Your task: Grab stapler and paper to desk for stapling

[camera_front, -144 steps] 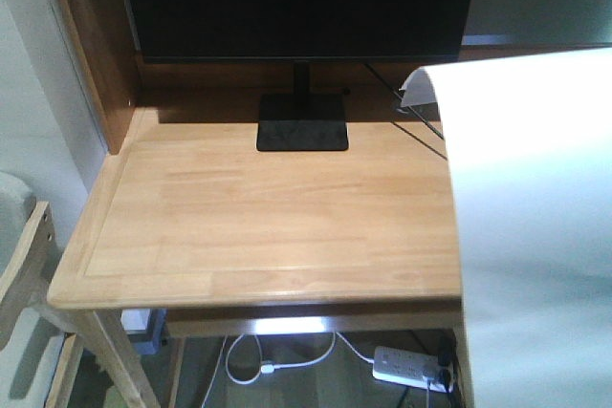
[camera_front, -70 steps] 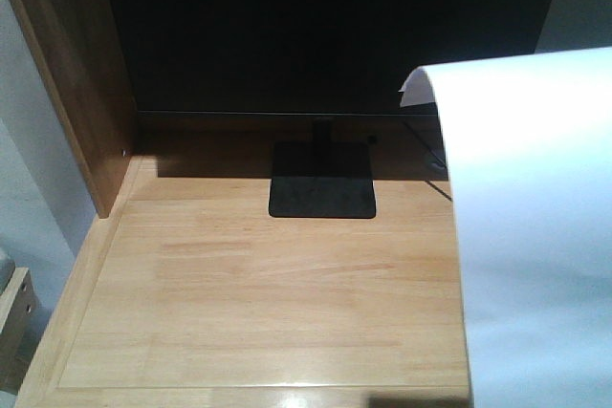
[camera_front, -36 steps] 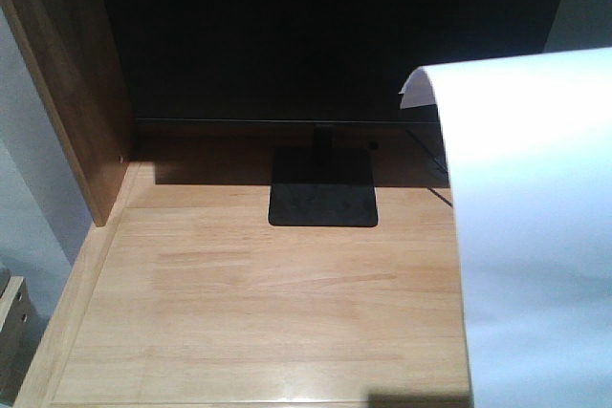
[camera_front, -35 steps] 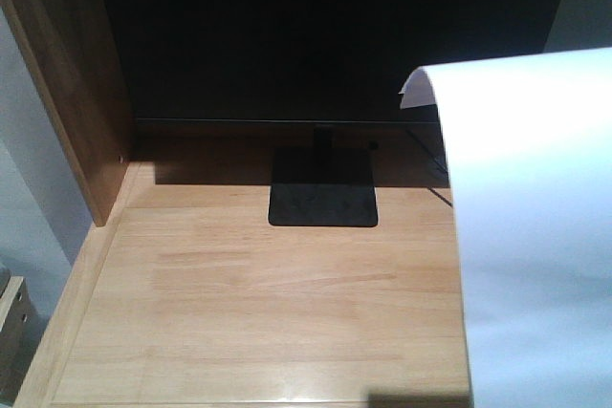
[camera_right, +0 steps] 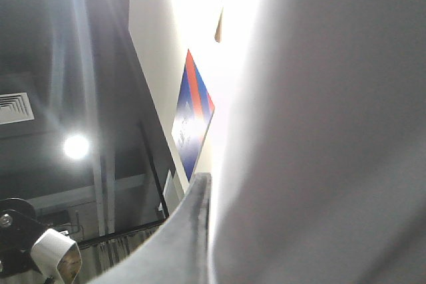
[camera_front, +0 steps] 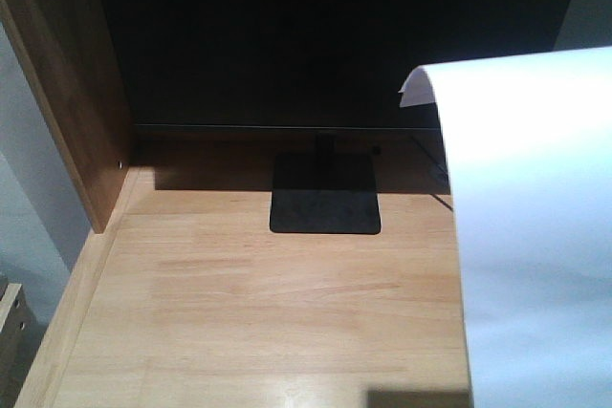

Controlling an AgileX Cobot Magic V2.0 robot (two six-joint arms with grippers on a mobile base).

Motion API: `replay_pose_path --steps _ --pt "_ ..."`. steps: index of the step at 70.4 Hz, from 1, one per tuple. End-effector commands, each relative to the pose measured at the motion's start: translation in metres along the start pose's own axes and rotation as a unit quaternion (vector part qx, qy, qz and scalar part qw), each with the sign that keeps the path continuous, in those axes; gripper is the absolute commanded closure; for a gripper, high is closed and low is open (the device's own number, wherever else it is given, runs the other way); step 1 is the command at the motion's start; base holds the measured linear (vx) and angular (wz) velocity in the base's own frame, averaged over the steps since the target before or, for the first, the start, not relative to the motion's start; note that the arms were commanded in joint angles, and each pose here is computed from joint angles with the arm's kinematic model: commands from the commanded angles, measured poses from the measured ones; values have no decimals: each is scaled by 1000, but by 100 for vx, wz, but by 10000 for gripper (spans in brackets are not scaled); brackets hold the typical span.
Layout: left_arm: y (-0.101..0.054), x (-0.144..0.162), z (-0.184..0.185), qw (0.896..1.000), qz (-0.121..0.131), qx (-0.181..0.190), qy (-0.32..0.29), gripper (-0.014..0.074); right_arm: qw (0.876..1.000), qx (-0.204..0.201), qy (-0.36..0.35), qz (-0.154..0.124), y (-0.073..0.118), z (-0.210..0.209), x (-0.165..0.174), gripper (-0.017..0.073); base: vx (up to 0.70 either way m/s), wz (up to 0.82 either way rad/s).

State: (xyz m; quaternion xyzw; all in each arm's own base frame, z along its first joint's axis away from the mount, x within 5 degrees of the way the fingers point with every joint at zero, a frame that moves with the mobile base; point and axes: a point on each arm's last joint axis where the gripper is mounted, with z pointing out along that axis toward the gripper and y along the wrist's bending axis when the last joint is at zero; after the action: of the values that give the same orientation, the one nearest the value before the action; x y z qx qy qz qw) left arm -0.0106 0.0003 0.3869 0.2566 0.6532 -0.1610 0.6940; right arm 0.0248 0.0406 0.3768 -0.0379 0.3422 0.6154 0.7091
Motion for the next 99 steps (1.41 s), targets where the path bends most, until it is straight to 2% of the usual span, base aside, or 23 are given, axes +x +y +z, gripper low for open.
replay_pose_path --steps 1,99 --pt "3 -17 0 998 -4 -9 -62 600 1000 -16 -13 -4 6 6 -6 566 2 0" --pt "3 -17 0 998 -4 -9 -62 600 1000 -16 -13 -4 6 6 -6 566 0 0"
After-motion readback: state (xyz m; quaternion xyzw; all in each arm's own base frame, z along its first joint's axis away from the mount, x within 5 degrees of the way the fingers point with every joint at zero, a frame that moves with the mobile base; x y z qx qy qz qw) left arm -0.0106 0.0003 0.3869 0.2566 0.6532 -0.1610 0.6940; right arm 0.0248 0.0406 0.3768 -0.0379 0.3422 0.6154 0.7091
